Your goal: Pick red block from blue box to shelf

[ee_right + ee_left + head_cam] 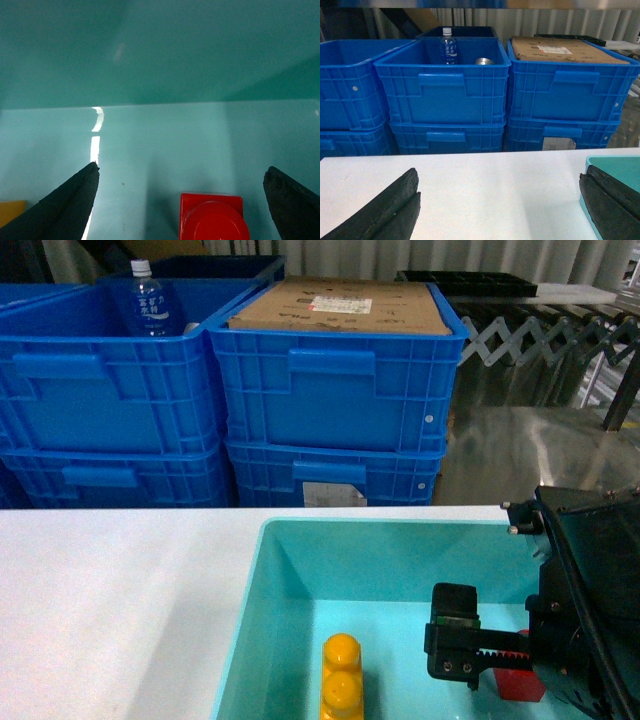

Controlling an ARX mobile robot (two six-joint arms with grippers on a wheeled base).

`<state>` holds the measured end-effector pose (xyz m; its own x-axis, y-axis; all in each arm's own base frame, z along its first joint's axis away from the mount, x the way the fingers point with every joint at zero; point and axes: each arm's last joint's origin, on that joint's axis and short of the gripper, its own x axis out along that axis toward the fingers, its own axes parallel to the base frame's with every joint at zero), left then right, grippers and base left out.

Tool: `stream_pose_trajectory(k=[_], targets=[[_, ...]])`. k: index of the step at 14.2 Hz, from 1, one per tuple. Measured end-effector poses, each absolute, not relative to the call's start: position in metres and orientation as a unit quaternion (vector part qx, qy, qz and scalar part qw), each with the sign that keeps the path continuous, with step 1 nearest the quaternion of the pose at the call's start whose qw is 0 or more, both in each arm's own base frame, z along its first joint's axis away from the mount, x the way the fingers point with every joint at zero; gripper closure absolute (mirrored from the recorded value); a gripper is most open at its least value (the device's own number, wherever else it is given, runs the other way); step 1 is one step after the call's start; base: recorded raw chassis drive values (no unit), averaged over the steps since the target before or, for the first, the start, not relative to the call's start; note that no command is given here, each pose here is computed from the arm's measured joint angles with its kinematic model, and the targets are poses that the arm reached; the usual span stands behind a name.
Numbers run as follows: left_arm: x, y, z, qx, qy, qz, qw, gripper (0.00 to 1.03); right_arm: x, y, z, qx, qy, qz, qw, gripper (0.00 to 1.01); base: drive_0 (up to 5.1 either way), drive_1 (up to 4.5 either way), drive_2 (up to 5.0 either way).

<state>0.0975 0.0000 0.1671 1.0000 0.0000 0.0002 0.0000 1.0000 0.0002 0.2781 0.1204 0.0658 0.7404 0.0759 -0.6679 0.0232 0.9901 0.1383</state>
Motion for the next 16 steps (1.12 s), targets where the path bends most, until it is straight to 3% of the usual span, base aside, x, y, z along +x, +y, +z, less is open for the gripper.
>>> stream_pose_trajectory(k=[2, 5, 9, 10, 12, 16], targets=[[0.097, 0.0, 0.167, 0.0, 0.0, 0.0, 1.0, 0.05, 0.279, 0.12, 0.058, 0.066, 0.369, 0.002, 0.927, 0.03, 0.0, 0.0, 0.0], [0.097, 0.0, 0.167, 0.0, 0.0, 0.0, 1.0, 0.05, 0.288, 0.113, 0.053, 0.09, 0.354, -0.021, 0.931, 0.03, 0.0, 0.0, 0.0], [0.097, 0.0, 0.167, 0.0, 0.0, 0.0, 1.0, 0.05, 0.282, 0.111, 0.045, 0.084, 0.361, -0.028, 0.929, 0.03, 0.0, 0.0, 0.0], [0.097, 0.0, 0.167, 0.0, 0.0, 0.0, 1.0, 0.05, 0.282, 0.111, 0.045, 0.085, 0.359, -0.028, 0.929, 0.08, 0.0, 0.0, 0.0], [0.097, 0.0, 0.167, 0.0, 0.0, 0.0, 1.0, 0.05, 0.281, 0.11, 0.041, 0.084, 0.36, -0.029, 0.928, 0.3, 0.0, 0.0, 0.0], [0.097, 0.0, 0.167, 0.0, 0.0, 0.0, 1.0, 0.05, 0.28, 0.109, 0.035, 0.082, 0.365, -0.03, 0.927, 0.45, 0.0, 0.0, 0.0]])
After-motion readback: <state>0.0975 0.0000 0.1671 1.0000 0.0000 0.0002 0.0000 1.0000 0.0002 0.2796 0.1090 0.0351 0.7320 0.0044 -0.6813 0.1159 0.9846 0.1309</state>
